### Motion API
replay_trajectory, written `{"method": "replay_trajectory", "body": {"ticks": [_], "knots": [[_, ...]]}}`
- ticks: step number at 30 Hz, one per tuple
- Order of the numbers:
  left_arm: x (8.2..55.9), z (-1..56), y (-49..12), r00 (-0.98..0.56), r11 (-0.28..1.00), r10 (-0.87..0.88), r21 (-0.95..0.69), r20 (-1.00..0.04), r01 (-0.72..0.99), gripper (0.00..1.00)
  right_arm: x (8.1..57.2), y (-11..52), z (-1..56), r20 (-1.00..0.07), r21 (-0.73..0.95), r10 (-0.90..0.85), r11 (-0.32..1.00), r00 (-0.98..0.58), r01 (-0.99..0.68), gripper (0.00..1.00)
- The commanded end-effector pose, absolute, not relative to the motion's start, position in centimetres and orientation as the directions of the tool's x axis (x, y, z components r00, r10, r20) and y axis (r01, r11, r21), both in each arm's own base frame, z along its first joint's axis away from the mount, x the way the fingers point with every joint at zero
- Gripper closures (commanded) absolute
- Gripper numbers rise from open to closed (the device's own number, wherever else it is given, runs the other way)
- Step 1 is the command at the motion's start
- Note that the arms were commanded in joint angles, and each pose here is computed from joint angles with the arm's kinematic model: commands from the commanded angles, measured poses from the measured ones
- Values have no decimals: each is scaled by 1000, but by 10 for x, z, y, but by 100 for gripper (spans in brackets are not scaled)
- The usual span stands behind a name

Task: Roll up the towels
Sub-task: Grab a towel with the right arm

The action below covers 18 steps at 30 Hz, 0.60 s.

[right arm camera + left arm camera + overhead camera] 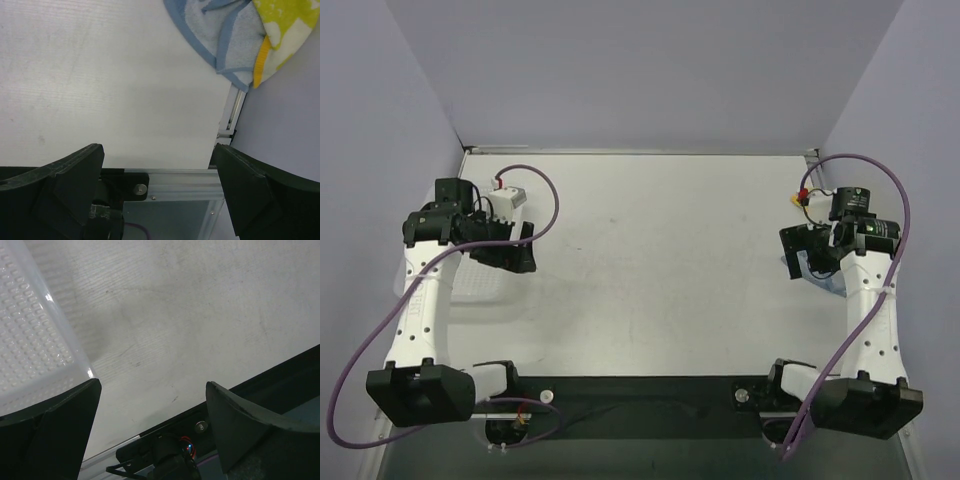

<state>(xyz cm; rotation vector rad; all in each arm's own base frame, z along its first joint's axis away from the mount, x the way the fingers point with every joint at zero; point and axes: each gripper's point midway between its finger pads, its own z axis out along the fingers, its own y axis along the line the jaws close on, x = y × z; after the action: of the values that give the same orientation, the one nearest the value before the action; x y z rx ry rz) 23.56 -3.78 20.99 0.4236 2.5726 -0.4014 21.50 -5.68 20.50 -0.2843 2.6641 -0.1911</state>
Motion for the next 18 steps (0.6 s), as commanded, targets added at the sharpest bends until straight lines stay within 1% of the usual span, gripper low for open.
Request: {"method": "replay_trajectory", "body": {"ticks": [1,3,4,6,7,9,10,12,13,14,15,16,18], "knots": [[253,232,-46,-797,900,211,-205,-566,384,3,228,-75,211,-365,-263,-252,951,-896,-161,0],[264,236,-51,-806,902,178,-233,-565,363,3,236,-85,211,-346,-307,-264,938,-900,-158,0],[267,238,-52,-809,904,167,-241,-564,354,3,241,-94,207,-314,-339,-266,928,-911,-154,0],[275,238,-54,-822,905,139,-266,-553,333,3,254,-107,205,-303,-393,-275,908,-913,-143,0],[280,245,-56,-810,900,139,-268,-570,343,3,264,-120,200,-273,-441,-279,887,-921,-138,0],[286,248,-56,-808,897,138,-273,-573,347,3,275,-133,195,-251,-477,-276,869,-928,-130,0],[289,253,-58,-800,893,138,-277,-584,356,3,282,-143,186,-219,-485,-271,864,-937,-137,5],[294,253,-59,-804,890,134,-286,-579,355,3,293,-157,182,-205,-513,-258,850,-944,-120,16],[297,254,-59,-805,892,129,-287,-579,349,3,300,-167,176,-185,-516,-240,849,-953,-113,29],[301,257,-58,-800,895,126,-281,-586,346,3,305,-173,175,-180,-524,-237,844,-955,-111,34],[305,254,-56,-813,901,112,-287,-571,326,3,309,-178,173,-173,-527,-234,843,-957,-111,38],[308,256,-56,-815,903,107,-287,-570,319,3,313,-186,167,-158,-522,-223,846,-962,-110,44],[313,254,-54,-828,908,95,-294,-552,300,3,319,-193,161,-145,-516,-228,848,-963,-123,47]]}}
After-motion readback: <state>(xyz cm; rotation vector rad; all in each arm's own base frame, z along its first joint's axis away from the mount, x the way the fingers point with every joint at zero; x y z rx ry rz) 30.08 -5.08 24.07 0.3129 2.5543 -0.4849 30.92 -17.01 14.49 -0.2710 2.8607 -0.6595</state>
